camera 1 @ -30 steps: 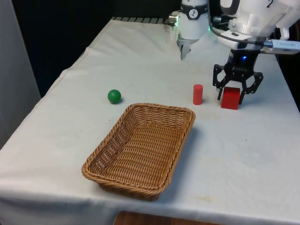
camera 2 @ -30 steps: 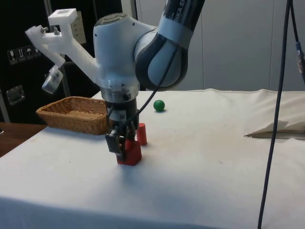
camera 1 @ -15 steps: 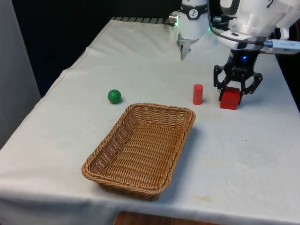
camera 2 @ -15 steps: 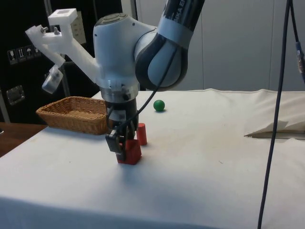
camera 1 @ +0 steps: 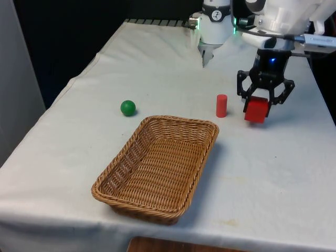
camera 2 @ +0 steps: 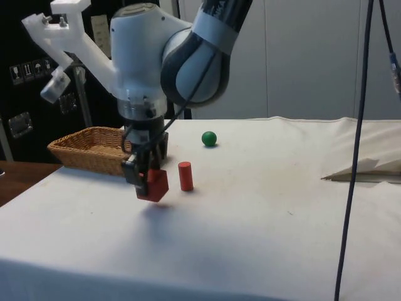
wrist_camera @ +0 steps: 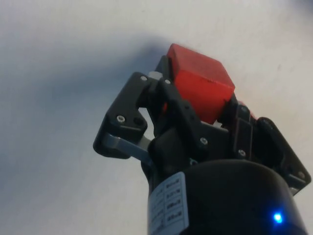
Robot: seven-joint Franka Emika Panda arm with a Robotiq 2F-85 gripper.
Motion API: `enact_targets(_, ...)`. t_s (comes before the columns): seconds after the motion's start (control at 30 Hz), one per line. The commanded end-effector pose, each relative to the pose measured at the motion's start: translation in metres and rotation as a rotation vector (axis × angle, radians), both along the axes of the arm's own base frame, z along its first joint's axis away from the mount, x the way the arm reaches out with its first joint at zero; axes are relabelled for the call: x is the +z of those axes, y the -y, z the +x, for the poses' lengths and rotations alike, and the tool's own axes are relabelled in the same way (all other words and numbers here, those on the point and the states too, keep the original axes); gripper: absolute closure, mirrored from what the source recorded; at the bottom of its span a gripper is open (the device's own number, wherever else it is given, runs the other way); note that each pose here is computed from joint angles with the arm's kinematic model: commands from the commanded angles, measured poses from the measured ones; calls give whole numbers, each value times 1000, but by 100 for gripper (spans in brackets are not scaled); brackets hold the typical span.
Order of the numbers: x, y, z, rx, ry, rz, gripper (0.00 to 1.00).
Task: Pick up the object to the left of the cylinder and place it into the basket.
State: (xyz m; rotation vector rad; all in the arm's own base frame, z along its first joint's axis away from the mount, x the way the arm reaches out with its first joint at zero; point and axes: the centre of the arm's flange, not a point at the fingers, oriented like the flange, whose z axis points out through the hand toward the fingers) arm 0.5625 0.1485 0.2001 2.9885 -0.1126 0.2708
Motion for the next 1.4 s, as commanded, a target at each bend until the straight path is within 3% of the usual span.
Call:
enact_targets(0.0,5,2,4,-2,3,0,100)
enact_targets(0.23,21,8,22,-13,31,-2,100)
enact_targets(0.27,18,6,19,-12,30,-2,100)
enact_targets(0.47,33,18,37,-19,54,-5,100)
enact_targets(0.97,56,39,64,-29,109,-12,100)
enact_targets(1.37,68,69,85,-41,150,-32,100)
